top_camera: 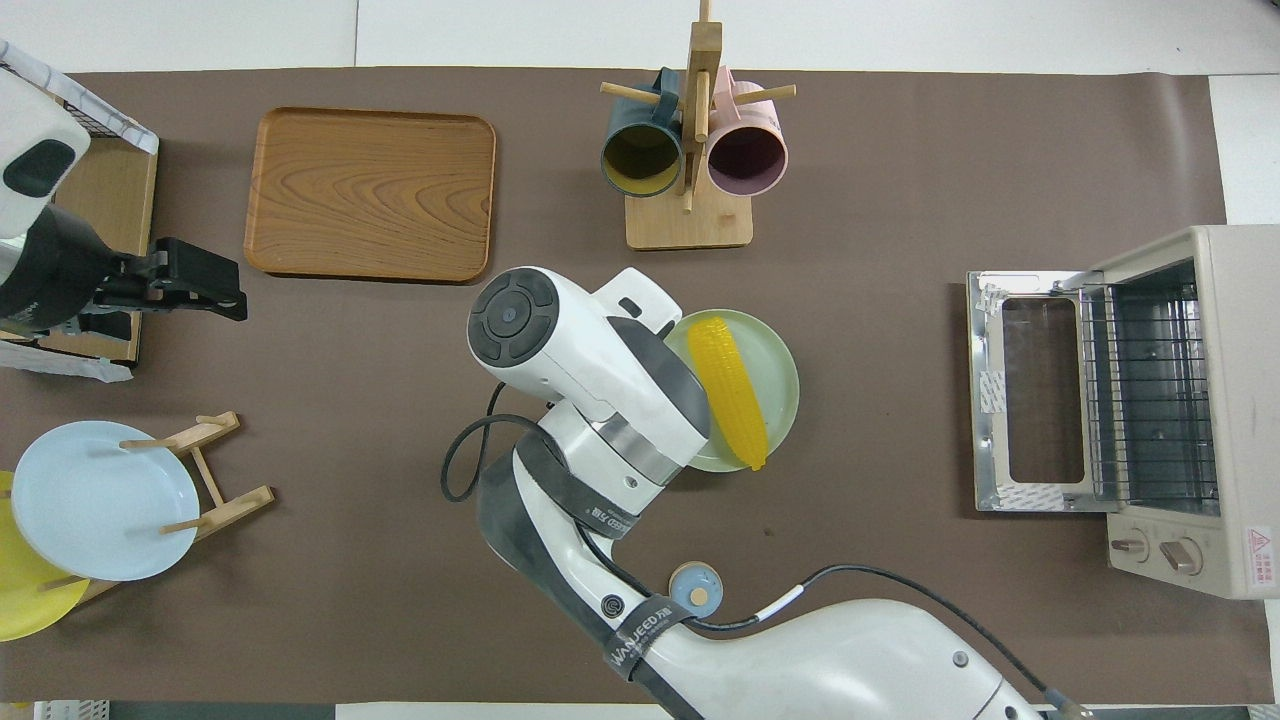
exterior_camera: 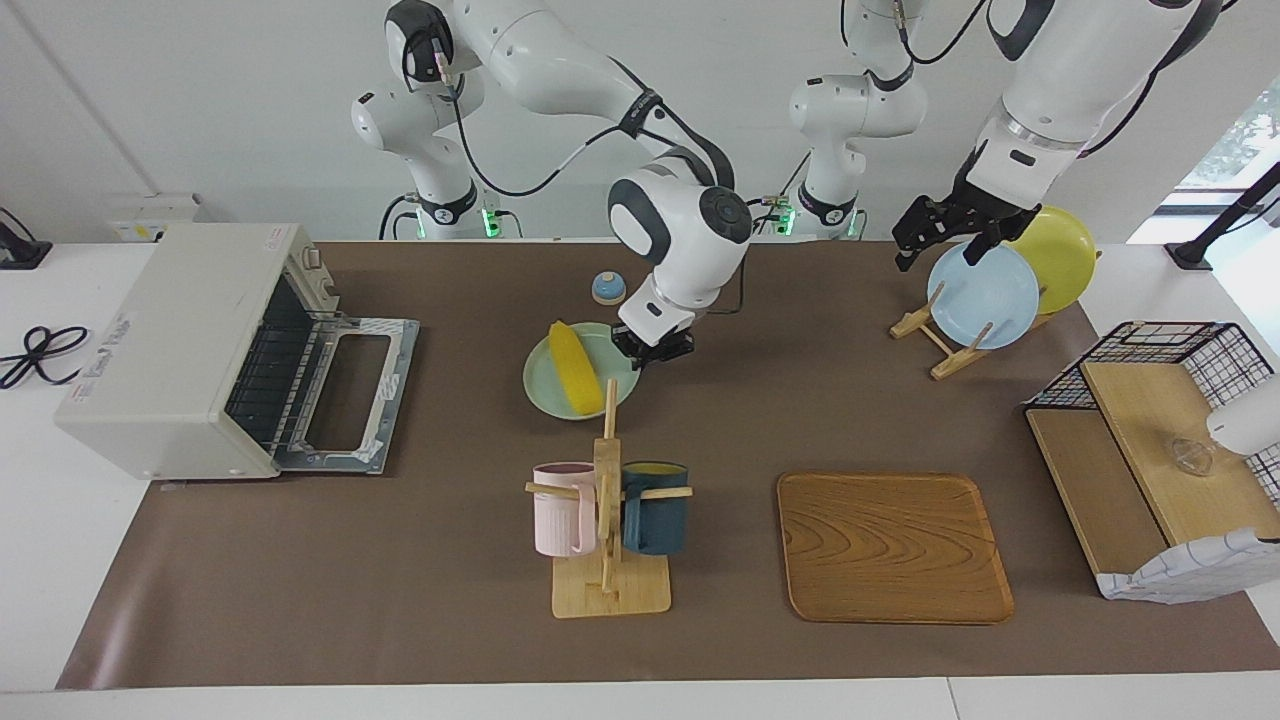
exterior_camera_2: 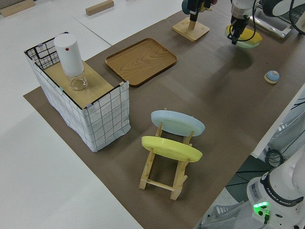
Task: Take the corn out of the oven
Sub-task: 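Pull the plate out and set it on the table with the right gripper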
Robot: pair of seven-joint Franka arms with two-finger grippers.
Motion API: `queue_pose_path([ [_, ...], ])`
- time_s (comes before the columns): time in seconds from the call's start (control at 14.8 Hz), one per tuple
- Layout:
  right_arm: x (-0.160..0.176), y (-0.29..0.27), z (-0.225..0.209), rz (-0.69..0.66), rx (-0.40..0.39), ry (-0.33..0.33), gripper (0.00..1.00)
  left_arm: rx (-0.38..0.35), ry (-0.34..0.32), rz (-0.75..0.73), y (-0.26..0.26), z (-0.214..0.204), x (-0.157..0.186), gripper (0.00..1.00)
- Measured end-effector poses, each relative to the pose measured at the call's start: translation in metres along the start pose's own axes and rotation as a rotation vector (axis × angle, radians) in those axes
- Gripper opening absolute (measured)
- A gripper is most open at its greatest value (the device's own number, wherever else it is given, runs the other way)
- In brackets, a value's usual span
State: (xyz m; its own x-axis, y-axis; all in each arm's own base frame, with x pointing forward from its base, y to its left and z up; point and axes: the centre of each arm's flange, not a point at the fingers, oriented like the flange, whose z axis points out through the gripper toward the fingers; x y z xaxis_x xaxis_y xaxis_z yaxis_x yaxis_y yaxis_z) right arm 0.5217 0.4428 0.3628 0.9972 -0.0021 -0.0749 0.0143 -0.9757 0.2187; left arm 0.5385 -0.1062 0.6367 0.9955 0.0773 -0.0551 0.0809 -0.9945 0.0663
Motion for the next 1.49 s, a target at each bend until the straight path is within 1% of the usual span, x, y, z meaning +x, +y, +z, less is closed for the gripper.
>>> queue_pose_path([
  [0.14,-0.011,-0.021,-0.001,-0.028,0.046,0.006,0.03,-0.003,0.011,-0.007,-0.003,-0.001,0.002,1.00],
  [0.34,-0.026,-0.051,0.012,-0.024,0.069,0.024,0.03,-0.005,0.017,-0.017,-0.009,-0.002,0.004,1.00],
  [0.47,-0.022,-0.053,0.022,-0.016,0.074,0.019,0.03,-0.006,0.019,-0.019,-0.010,-0.002,0.005,1.00],
  [0.54,-0.020,-0.052,0.023,-0.007,0.088,0.009,0.06,-0.006,0.019,-0.020,-0.010,-0.002,0.005,1.00],
  [0.61,-0.020,-0.052,0.022,0.000,0.102,0.003,0.07,-0.006,0.019,-0.020,-0.010,-0.002,0.005,1.00],
  [0.68,-0.020,-0.054,0.021,0.000,0.109,0.007,0.13,-0.006,0.019,-0.020,-0.010,-0.002,0.005,1.00],
  [0.75,-0.021,-0.055,0.020,-0.006,0.111,0.010,0.22,-0.006,0.019,-0.020,-0.010,-0.002,0.005,1.00],
  [0.81,-0.022,-0.057,0.018,-0.021,0.106,0.019,0.27,-0.006,0.020,-0.020,-0.011,-0.002,0.005,1.00],
  [0.88,-0.023,-0.057,0.017,-0.044,0.093,0.028,0.27,-0.006,0.020,-0.021,-0.011,-0.002,0.005,1.00],
  [0.95,-0.023,-0.054,0.016,-0.068,0.068,0.031,0.32,-0.006,0.020,-0.021,-0.011,-0.002,0.005,1.00],
  [1.02,-0.021,-0.047,0.013,-0.092,0.035,0.031,0.33,-0.006,0.020,-0.020,-0.011,-0.002,0.005,1.00],
  [1.22,-0.010,0.000,-0.010,-0.145,-0.109,0.026,0.31,-0.006,0.020,-0.020,-0.010,-0.002,0.005,1.00],
  [1.36,-0.002,0.036,-0.022,-0.110,-0.168,0.000,0.28,-0.006,0.020,-0.020,-0.010,-0.001,0.005,1.00],
  [1.49,0.022,0.088,-0.015,-0.031,-0.186,-0.044,0.26,-0.004,0.013,-0.015,-0.008,0.002,0.005,1.00],
])
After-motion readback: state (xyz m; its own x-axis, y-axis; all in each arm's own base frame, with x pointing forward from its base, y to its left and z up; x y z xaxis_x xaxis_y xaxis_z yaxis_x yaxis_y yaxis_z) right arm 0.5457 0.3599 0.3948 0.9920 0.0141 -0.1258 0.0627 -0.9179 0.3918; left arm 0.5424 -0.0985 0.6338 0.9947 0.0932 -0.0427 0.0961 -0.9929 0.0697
